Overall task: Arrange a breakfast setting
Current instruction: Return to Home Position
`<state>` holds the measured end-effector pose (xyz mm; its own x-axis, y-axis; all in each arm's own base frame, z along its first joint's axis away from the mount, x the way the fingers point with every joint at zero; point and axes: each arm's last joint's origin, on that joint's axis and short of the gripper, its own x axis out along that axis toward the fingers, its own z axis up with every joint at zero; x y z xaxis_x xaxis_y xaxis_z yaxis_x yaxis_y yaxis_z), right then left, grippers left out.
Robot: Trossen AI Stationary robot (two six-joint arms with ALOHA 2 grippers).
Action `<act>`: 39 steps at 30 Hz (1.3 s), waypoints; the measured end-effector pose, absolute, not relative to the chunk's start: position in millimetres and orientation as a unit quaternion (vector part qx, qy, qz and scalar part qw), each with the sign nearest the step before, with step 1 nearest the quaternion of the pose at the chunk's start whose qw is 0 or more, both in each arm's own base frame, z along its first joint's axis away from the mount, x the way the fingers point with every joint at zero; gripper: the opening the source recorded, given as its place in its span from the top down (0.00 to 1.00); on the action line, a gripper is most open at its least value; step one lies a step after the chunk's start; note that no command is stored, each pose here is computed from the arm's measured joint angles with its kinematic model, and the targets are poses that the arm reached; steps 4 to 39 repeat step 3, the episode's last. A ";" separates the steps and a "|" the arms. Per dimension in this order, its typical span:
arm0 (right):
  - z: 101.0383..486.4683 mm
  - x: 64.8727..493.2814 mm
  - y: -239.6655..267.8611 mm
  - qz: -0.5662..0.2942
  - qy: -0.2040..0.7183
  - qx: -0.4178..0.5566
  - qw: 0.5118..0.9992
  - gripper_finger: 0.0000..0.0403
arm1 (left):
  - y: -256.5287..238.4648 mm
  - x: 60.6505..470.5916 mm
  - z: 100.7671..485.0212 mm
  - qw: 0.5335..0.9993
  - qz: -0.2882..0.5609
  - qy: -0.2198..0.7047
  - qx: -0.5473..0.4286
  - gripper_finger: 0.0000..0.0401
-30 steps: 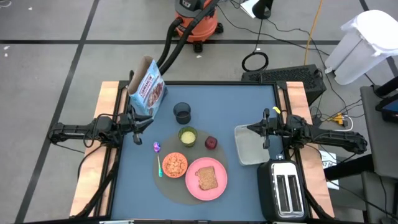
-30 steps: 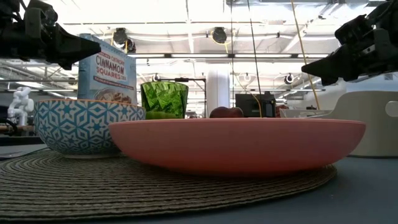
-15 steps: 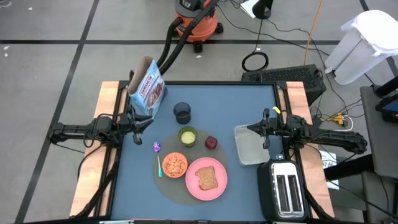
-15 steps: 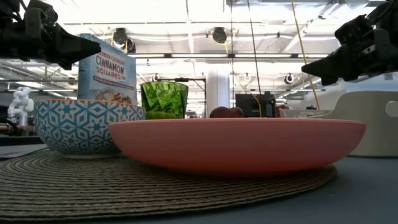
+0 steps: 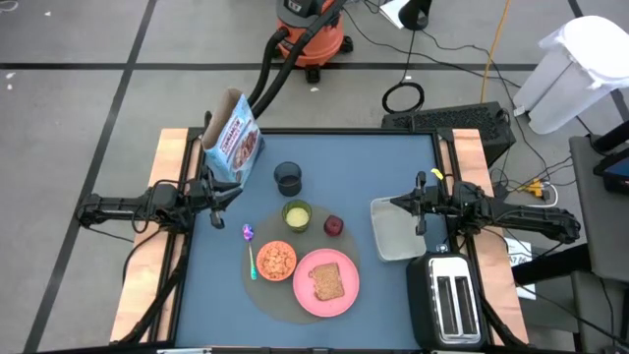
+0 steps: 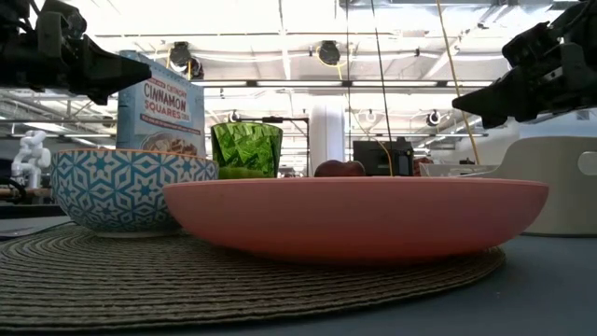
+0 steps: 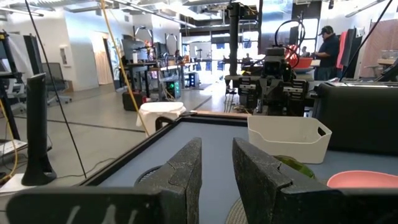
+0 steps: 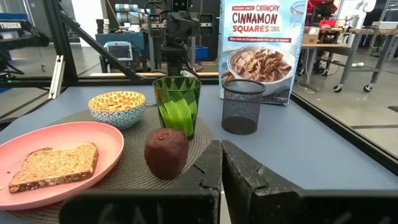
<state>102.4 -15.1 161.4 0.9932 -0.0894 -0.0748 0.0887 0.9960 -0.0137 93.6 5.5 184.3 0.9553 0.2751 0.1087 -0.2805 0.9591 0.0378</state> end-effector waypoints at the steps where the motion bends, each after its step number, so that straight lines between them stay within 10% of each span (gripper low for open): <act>1: 161.4 102.4 -15.1 -0.045 0.038 -0.005 0.998 1.00 | 5.5 93.6 184.3 0.988 0.140 -0.051 0.026 0.76; 39: 161.4 102.4 -15.1 -0.045 0.038 -0.005 0.998 1.00 | 5.5 93.6 184.3 0.988 0.141 -0.051 0.026 0.76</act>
